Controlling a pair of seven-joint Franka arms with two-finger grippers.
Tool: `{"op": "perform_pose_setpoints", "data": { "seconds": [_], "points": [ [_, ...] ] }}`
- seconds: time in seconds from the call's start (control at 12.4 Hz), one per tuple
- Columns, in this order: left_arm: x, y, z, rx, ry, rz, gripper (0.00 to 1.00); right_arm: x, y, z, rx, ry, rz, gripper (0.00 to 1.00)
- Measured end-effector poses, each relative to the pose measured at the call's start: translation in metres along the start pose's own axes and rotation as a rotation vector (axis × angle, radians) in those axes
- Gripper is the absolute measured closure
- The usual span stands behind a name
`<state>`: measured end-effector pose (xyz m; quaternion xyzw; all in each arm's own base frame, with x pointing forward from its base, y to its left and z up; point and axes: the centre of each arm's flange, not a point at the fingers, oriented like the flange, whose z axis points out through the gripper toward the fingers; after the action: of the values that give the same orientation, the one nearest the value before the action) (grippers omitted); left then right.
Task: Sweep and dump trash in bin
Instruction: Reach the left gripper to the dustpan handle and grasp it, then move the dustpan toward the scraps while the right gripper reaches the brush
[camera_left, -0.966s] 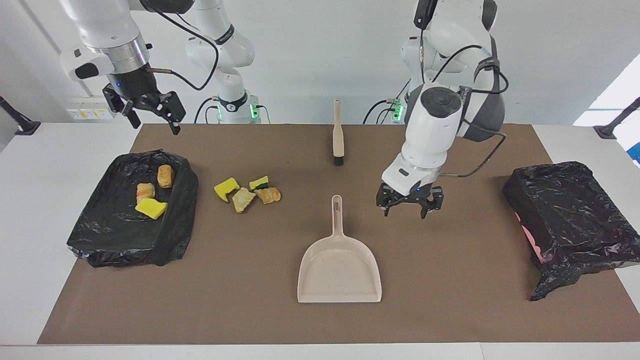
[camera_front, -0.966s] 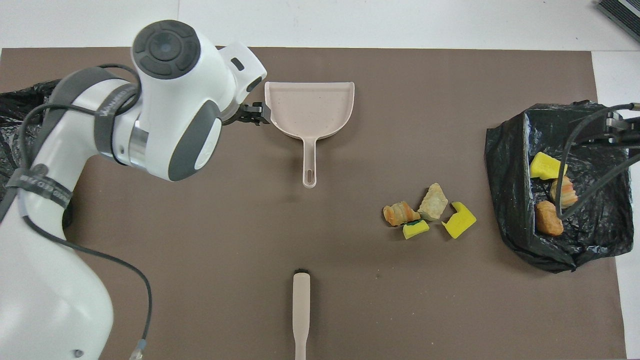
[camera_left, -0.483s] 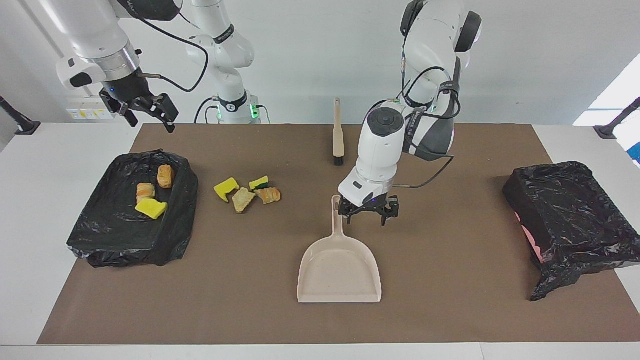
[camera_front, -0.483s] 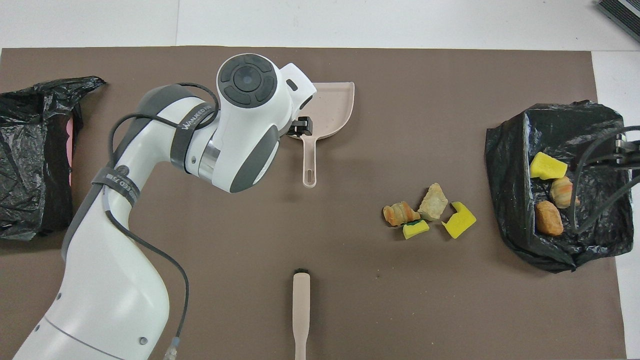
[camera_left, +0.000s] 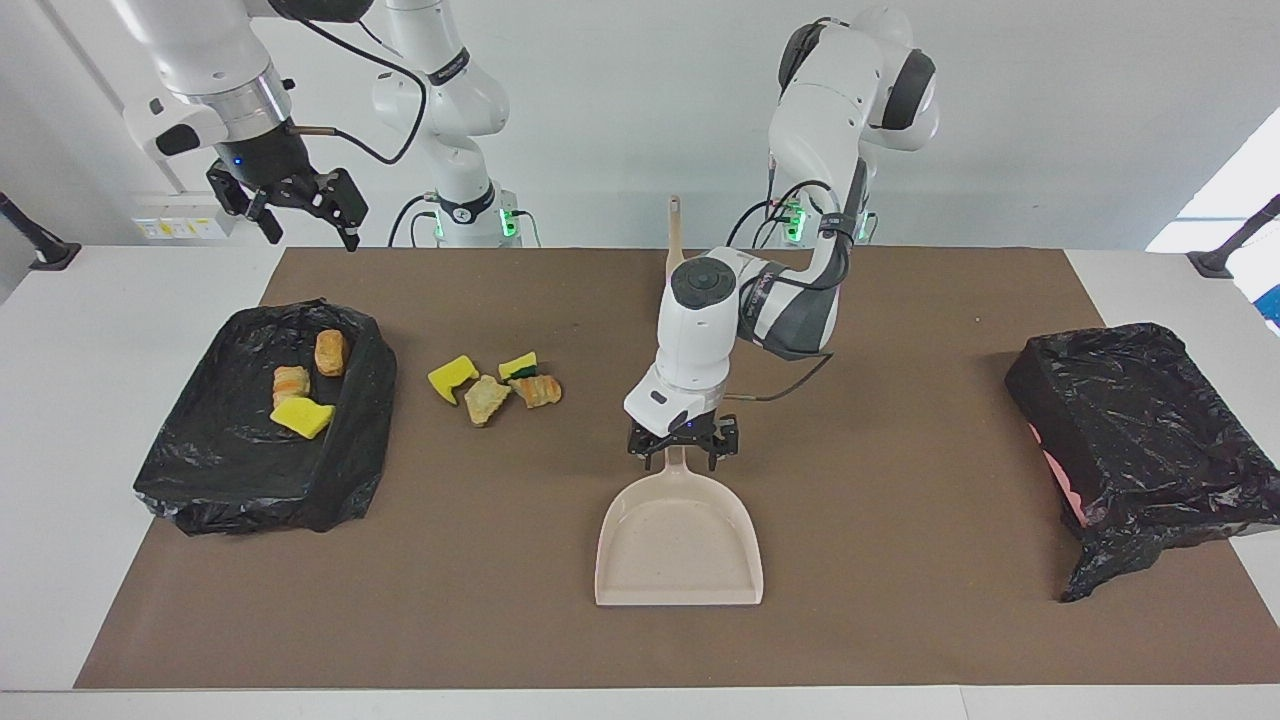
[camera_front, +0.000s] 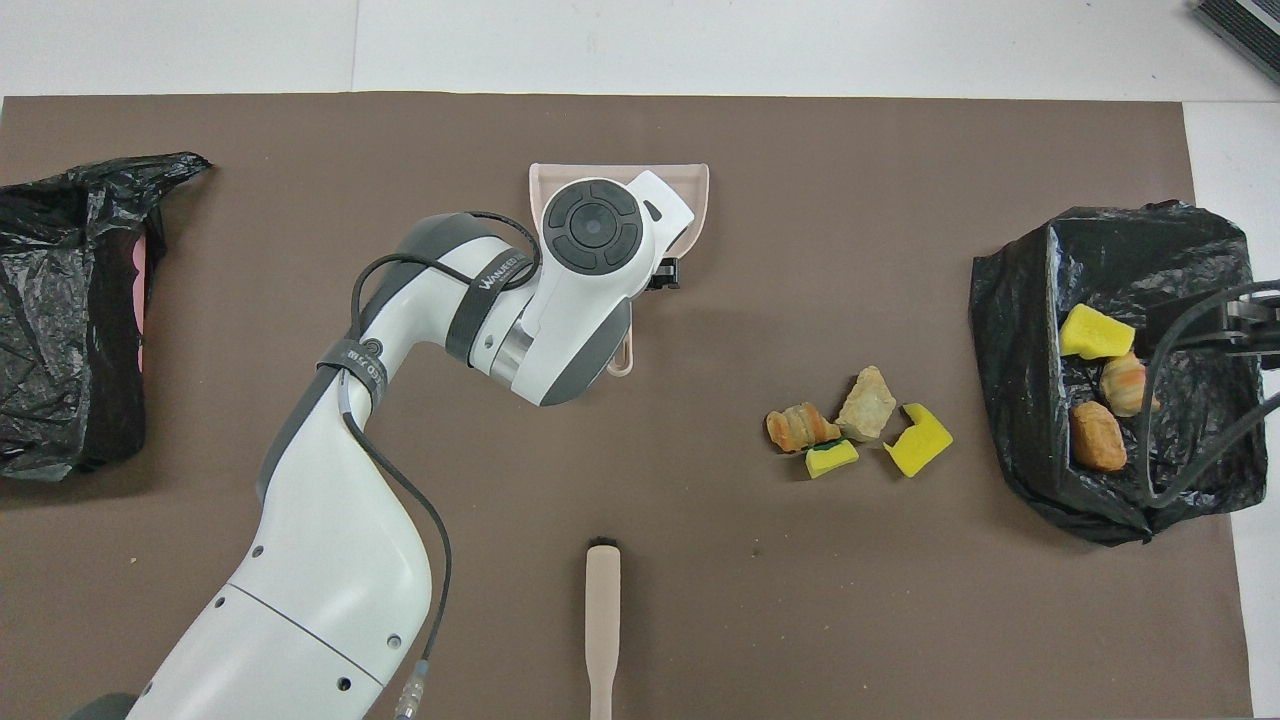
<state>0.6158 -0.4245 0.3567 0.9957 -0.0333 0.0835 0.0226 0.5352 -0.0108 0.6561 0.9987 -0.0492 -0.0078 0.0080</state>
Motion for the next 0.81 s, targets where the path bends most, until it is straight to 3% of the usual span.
{"op": "perform_pose_setpoints", "data": {
  "seconds": [0.16, 0.24, 0.32, 0.81],
  "points": [
    [0.001, 0.0, -0.002, -0.001, 0.003, -0.001, 0.2, 0.0, 0.0, 0.005, 0.001, -0.01, -0.009, 0.0],
    [0.0, 0.0, -0.003, -0.002, 0.002, 0.0, 0.21, 0.0, -0.003, 0.011, 0.001, -0.024, -0.014, 0.0],
    [0.0, 0.001, -0.002, -0.002, 0.0, 0.001, 0.3, -0.001, -0.011, 0.02, 0.0, -0.044, -0.028, 0.0],
    [-0.014, 0.009, 0.004, 0.022, -0.05, 0.02, 0.46, -0.012, -0.054, 0.105, -0.015, -0.115, -0.107, 0.0]
  ]
}}
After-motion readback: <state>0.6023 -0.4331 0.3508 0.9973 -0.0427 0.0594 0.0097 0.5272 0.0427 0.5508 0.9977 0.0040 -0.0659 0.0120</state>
